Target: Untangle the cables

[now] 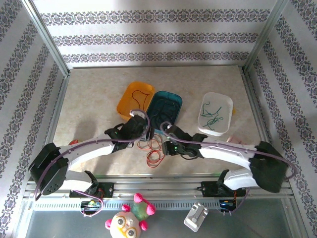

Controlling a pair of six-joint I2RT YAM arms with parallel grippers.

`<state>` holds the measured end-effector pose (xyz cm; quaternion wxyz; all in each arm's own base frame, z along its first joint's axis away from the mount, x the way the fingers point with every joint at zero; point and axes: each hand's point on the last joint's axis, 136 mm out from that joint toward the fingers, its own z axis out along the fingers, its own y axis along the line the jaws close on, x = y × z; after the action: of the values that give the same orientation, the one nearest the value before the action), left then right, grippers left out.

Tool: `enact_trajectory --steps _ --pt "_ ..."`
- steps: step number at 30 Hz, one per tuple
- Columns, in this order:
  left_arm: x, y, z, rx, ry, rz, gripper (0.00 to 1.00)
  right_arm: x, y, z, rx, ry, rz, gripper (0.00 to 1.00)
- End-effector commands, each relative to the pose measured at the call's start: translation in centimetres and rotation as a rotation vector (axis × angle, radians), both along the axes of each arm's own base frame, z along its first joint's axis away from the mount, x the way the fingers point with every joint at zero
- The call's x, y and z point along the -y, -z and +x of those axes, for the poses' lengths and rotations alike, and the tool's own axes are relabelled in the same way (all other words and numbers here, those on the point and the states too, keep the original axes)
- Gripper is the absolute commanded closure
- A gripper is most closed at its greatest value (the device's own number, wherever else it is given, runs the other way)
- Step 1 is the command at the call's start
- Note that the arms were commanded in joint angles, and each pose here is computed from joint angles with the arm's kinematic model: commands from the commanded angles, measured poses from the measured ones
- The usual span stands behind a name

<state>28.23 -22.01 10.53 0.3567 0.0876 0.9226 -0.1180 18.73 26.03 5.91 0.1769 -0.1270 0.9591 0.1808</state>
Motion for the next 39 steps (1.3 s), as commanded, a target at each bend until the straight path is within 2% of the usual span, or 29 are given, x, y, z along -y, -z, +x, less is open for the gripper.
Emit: enact_trajectory --steps 1,7,16,18,20,23,30,39 --pt "-0.4 -0.6 -1.1 0.03 0.051 0.021 0.16 -3.1 -0.2 0.0 0.006 -0.118 -0.001 0.56" --pt "-0.5 0.6 -2.1 0.002 0.059 -0.003 0.16 -3.5 1.2 0.7 -0.016 -0.105 -0.07 0.57" --pt "1.9 3.2 -4.5 -0.078 0.204 -0.009 0.16 -2.3 2.7 0.3 -0.045 -0.091 -0.118 0.59" --pt "2.1 3.6 -4.8 -0.092 0.22 0.003 0.16 -2.4 3.0 0.2 -0.057 -0.097 -0.119 0.68" --pt "2.3 4.2 -5.1 -0.106 0.235 0.017 0.17 -2.3 3.2 0.2 -0.066 -0.096 -0.121 0.86" --pt "2.3 4.8 -5.3 -0.115 0.245 0.032 0.17 -1.7 2.6 0.4 -0.039 -0.08 -0.123 0.99" --pt "3.2 6.0 -5.8 -0.138 0.283 0.038 0.21 1.3 -2.0 1.4 0.103 0.045 -0.054 1.0" --pt "2.8 7.4 -5.7 -0.156 0.268 0.085 0.24 8.2 -13.0 3.5 0.406 0.285 0.181 1.0"
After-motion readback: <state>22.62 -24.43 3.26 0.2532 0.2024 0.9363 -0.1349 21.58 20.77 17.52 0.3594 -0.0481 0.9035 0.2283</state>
